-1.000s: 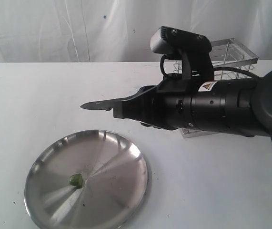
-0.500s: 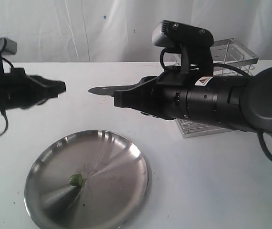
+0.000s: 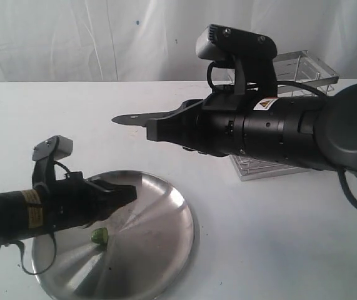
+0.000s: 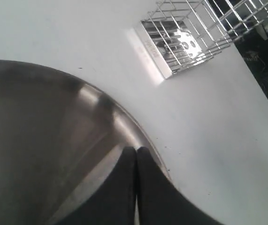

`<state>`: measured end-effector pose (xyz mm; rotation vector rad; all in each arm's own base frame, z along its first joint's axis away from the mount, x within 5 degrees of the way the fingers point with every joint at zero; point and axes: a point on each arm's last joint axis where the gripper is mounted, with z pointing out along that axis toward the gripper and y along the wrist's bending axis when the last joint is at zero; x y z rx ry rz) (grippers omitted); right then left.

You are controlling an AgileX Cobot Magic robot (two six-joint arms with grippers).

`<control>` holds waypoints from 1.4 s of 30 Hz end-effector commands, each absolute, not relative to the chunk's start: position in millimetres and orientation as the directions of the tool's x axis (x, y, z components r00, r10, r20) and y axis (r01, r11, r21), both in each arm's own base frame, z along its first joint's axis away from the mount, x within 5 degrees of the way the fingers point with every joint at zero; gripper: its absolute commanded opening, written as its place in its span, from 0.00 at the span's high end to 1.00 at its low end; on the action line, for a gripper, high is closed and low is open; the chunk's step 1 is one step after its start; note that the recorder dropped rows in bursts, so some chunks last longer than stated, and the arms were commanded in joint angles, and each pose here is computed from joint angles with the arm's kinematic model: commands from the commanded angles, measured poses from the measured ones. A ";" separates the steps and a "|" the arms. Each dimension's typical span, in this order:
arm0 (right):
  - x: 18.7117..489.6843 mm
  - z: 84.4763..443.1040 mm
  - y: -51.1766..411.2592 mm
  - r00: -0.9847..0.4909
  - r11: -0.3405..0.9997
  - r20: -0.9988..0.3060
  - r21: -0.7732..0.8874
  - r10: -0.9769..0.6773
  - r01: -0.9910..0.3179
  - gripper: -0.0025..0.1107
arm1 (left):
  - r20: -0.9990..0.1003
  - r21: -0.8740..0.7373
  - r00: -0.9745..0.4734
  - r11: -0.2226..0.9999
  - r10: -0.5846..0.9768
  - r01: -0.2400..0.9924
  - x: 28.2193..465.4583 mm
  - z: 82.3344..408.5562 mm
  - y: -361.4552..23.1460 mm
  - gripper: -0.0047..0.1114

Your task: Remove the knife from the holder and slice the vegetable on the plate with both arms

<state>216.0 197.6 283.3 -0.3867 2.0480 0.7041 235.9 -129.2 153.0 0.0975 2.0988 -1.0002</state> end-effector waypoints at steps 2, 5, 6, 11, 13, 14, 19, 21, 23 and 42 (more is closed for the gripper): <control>216.7 284.8 197.7 -0.523 0.789 -0.852 0.314 -0.012 -0.529 0.98 | -0.712 -0.663 -0.577 0.654 -0.400 0.365 235.1 163.5 -145.8 0.96; 216.7 284.8 197.7 -0.523 0.789 -0.852 0.314 -0.012 -0.529 0.98 | -0.712 -0.661 -0.589 0.646 -0.381 0.381 231.6 163.2 -151.0 0.96; 216.4 284.6 197.8 -0.525 0.788 -0.851 0.314 -0.014 -0.530 0.98 | -0.713 -0.658 -0.596 0.646 -0.369 0.387 230.4 162.6 -152.5 0.96; 213.0 281.6 199.2 -0.557 0.774 -0.830 0.324 -0.044 -0.544 0.98 | -0.698 -0.676 -0.584 0.649 -0.414 0.349 233.9 163.8 -150.2 0.96; 211.0 279.9 199.9 -0.573 0.767 -0.817 0.329 -0.061 -0.551 0.98 | -0.699 -0.681 -0.568 0.649 -0.435 0.340 238.9 167.4 -150.4 0.96; 210.8 279.7 200.0 -0.575 0.766 -0.816 0.330 -0.063 -0.552 0.98 | -0.703 -0.680 -0.561 0.644 -0.438 0.350 241.4 170.3 -152.0 0.96; 210.6 279.6 200.0 -0.577 0.765 -0.815 0.330 -0.065 -0.552 0.98 | -0.741 -0.653 -0.547 0.607 -0.389 0.454 249.5 184.8 -164.8 0.96; 210.3 279.3 200.1 -0.579 0.764 -0.812 0.331 -0.067 -0.554 0.98 | -0.749 -0.647 -0.544 0.595 -0.378 0.476 251.3 188.4 -167.9 0.96; 210.3 279.3 200.1 -0.579 0.764 -0.812 0.331 -0.067 -0.554 0.98 | -0.745 -0.653 -0.545 0.587 -0.384 0.479 252.7 190.6 -169.1 0.96; 208.7 260.1 206.4 -0.654 0.751 -0.742 0.346 -0.147 -0.562 0.98 | -0.750 -0.648 -0.531 0.599 -0.395 0.470 254.7 191.3 -167.8 0.96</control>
